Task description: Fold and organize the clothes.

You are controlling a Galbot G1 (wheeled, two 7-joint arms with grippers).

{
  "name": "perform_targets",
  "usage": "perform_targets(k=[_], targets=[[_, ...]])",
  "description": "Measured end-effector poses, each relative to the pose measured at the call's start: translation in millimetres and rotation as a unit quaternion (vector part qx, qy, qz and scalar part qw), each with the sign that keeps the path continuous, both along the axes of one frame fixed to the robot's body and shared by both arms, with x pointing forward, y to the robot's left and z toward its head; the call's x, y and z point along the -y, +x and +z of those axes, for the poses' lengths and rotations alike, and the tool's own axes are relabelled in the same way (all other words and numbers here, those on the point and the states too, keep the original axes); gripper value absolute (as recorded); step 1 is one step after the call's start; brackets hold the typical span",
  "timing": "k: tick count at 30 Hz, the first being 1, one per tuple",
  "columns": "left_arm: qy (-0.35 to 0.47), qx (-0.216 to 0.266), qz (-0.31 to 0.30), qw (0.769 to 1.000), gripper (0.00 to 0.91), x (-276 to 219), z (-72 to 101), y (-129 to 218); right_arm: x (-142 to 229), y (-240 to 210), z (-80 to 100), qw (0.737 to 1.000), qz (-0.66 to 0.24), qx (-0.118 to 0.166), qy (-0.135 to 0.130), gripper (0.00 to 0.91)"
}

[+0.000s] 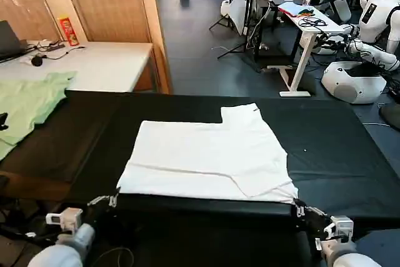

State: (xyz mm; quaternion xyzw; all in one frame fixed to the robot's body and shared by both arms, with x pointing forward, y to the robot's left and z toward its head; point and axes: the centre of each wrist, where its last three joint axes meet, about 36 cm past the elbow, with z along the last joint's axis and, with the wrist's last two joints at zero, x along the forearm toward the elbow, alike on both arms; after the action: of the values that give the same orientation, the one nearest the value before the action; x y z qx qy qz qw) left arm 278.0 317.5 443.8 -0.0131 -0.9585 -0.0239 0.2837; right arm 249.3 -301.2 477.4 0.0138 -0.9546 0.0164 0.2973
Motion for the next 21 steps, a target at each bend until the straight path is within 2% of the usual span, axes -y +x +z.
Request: perform_targets(k=[5,9,11,16,21], targets=[[0.015,-0.021,0.005,1.0,0.878,-2,15.6,-7,1,12,20.0,0.997,0.013,0.076,0.019,0.878],[-0.005,-0.007,0.016,1.0,0.878,-4,31.6,0,13,52,17.0,0.991,0.018,0.133,0.015,0.878],[-0.012,0.016,0.018,1.0,0.878,-6,39.6,11,20,79,14.0,0.988,0.017,0.153,0.009,0.878],[-0.028,0.084,0.022,0.996,0.878,-13,46.3,57,29,151,7.3,0.985,0.012,0.173,-0.007,0.878],[-0.047,0.103,0.025,0.993,0.878,-19,40.0,117,25,225,-2.9,0.986,0.009,0.165,-0.005,0.878]])
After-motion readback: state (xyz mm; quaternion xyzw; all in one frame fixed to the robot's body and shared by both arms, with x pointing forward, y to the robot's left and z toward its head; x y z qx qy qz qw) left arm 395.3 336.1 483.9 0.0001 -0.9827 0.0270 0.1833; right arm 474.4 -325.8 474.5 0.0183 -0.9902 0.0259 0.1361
